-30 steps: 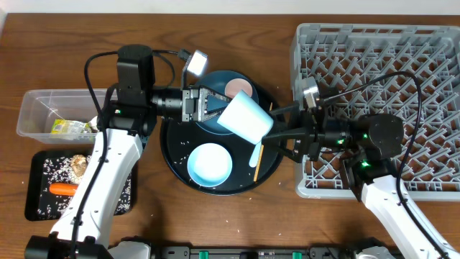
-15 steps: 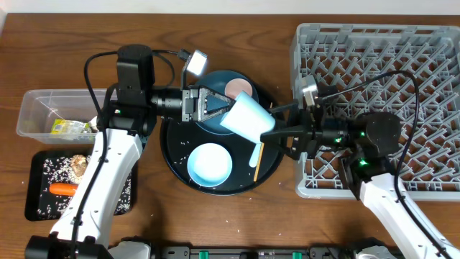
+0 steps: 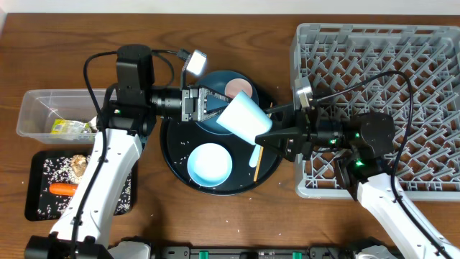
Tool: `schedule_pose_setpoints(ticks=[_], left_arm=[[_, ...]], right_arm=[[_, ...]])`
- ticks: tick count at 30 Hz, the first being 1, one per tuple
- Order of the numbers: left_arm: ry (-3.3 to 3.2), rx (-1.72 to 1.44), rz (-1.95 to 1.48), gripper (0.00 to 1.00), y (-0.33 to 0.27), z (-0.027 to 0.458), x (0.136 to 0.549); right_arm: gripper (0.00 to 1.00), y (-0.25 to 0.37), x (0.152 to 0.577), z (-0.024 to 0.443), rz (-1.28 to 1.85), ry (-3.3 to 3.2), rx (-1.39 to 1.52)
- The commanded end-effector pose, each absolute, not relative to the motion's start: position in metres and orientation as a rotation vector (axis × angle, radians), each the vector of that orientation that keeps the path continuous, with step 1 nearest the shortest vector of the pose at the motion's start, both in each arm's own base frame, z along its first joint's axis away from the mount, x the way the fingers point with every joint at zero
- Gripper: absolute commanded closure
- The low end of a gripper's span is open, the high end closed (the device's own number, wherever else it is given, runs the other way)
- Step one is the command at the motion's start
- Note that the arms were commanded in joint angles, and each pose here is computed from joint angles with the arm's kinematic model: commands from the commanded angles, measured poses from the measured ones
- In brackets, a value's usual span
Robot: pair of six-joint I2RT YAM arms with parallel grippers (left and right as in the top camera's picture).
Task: Sort waste into correct bins and load items into the dishwasher rack
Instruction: 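Close the right gripper on the cup and release it from the left gripper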
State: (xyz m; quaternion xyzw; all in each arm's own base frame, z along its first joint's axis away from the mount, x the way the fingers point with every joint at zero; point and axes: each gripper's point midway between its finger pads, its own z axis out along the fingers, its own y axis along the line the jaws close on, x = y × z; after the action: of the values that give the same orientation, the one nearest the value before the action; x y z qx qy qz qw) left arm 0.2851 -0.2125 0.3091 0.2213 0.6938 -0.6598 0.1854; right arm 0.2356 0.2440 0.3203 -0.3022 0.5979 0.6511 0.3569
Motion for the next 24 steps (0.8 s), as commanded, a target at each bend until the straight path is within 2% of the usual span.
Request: schedule_pose_setpoints(ticks=[1, 11, 17, 24], left_arm=[[1.945, 0.635, -1.849, 0.93, -0.214, 0.314, 0.286], [1.945, 0.635, -1.849, 0.93, -0.214, 0.314, 0.286], [1.944, 0.635, -1.849, 0.93, -0.214, 0.315, 0.286], [1.944, 0.635, -1.848, 0.93, -0.214, 0.315, 0.286]], right_arm=[[0.3, 0.249, 0.234, 0.328, 1.663, 1.504, -0.809], [0.3, 0.249, 0.237, 0.328, 1.656, 1.506, -0.788], [0.25, 0.249, 0.237, 0.325, 1.659, 1.518, -0.783], [0.28, 0.252, 0.24, 0.31, 1.645, 1.573, -0.778]])
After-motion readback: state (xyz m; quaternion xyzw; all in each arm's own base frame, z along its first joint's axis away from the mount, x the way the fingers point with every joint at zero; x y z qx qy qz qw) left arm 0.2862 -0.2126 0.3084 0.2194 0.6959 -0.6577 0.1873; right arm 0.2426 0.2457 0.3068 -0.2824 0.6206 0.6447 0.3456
